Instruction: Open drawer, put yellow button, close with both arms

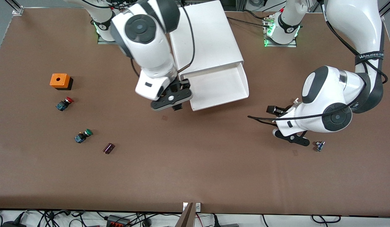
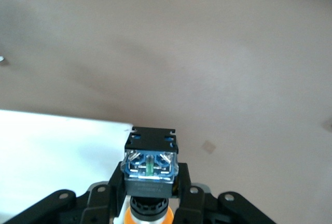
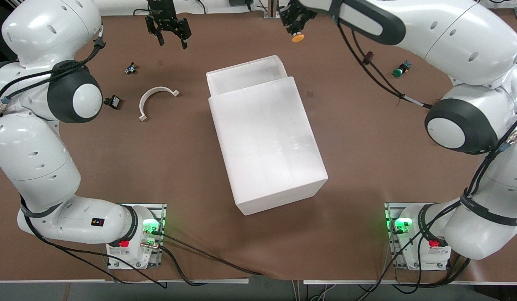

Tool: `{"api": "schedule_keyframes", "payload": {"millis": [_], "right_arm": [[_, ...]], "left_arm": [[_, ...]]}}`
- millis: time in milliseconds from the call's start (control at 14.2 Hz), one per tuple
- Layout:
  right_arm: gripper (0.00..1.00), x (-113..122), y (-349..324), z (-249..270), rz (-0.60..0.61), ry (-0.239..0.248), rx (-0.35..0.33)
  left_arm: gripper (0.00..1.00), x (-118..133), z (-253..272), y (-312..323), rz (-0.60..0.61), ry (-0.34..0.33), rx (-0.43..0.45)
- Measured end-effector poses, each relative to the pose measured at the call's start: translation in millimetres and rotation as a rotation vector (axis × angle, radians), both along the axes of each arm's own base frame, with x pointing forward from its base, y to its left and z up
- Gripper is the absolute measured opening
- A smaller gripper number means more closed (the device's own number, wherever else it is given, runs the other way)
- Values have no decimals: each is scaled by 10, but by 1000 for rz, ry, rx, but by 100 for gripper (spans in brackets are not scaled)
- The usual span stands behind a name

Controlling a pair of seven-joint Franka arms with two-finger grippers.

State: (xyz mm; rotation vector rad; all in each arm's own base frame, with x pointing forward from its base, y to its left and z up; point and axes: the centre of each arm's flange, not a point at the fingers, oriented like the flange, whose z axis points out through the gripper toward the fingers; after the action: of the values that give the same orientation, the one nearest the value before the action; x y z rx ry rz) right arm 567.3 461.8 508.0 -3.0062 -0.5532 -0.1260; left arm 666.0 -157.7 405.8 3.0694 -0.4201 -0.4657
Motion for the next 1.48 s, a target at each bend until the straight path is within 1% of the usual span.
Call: {"api": "schedule_keyframes", "payload": {"millis": [71,212,353,565,776,988,1271,1482], "right_arm": [[42,-92,161,-75,9,2,1],[42,-243,476,-225,-14,-11,25],[42,-336,692,-391,-28,-17,41],[42,-442,872,-578,-25,-5,40],[42,-538,992,-712,-50,60,73],[42,-604,1065,-780,-70,84,80],[42,-760,1217,-925,-64,107,65],[42,-858,1298,-1053,-50,125,43]], "left_arm": [[100,39,7,75,19,-20,19],[100,143,20,315,89,-61,37],[100,196,3,465,133,-76,42],[100,201,-45,458,192,-71,58],[100,191,-107,412,208,-60,63],[100,180,-189,400,209,-44,68],[100,151,-320,462,224,-16,80],[100,125,-382,460,284,-4,101]]}}
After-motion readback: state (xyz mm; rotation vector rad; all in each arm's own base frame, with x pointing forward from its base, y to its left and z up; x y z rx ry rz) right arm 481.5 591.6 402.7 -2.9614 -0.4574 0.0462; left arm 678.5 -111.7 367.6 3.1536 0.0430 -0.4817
